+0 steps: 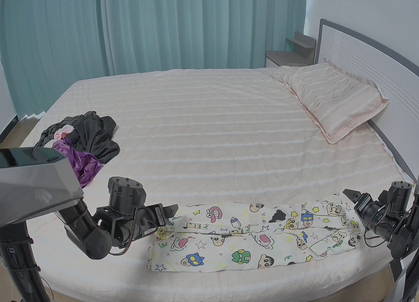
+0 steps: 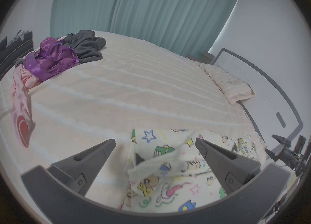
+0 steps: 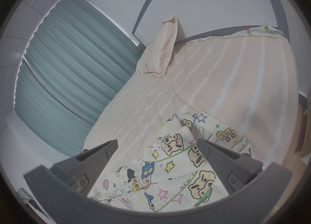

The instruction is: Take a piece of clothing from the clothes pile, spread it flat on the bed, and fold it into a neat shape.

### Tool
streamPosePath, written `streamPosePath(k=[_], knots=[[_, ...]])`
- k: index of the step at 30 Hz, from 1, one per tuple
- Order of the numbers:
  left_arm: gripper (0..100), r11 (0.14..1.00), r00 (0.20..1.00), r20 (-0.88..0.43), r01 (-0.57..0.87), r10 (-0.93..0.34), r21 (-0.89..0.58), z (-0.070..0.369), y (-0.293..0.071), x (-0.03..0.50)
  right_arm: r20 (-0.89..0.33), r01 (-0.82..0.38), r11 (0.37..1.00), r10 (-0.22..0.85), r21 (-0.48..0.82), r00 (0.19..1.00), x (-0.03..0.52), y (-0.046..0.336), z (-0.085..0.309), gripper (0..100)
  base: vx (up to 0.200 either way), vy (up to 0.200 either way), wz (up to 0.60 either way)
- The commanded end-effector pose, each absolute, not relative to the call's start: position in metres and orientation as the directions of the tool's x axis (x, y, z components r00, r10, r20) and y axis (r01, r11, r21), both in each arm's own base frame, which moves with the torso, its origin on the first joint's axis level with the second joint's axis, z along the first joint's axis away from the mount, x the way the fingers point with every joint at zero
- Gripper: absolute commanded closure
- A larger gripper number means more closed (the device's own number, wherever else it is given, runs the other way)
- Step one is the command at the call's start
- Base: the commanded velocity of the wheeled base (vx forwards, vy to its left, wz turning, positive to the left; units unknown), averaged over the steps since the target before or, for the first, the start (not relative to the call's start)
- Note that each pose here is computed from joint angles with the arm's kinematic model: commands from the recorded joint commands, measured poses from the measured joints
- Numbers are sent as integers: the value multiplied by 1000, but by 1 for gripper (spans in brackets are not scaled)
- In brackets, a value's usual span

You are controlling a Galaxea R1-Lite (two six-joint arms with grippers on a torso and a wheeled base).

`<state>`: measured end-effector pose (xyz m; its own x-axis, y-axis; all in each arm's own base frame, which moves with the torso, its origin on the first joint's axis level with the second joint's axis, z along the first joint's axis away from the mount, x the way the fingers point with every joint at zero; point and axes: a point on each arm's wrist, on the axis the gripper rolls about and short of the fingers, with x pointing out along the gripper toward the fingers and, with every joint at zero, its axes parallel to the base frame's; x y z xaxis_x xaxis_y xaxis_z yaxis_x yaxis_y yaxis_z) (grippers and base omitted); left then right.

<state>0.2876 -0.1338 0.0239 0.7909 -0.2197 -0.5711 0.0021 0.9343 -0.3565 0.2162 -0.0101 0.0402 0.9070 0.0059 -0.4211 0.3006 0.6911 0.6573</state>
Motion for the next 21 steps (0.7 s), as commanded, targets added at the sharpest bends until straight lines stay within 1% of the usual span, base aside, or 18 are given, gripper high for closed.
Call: streamPosePath(k=[1, 5, 17, 21], knots=[[0, 943, 777, -601, -30, -186, -331, 3, -138, 302, -437, 311, 691, 7, 653, 900, 212, -10, 39, 0, 0, 0, 0], [0, 956, 720, -675, -56, -160, -287, -17, -142, 310, -437, 312, 691, 5, 652, 900, 212, -10, 39, 0, 0, 0, 0], [0, 963, 660, -723, 0, -201, -268, -25, -153, 287, -435, 311, 691, 5, 652, 900, 212, -10, 39, 0, 0, 0, 0], [0, 964, 622, -750, 26, -224, -266, -31, -154, 275, -435, 312, 690, 5, 653, 900, 212, -10, 39, 0, 0, 0, 0]])
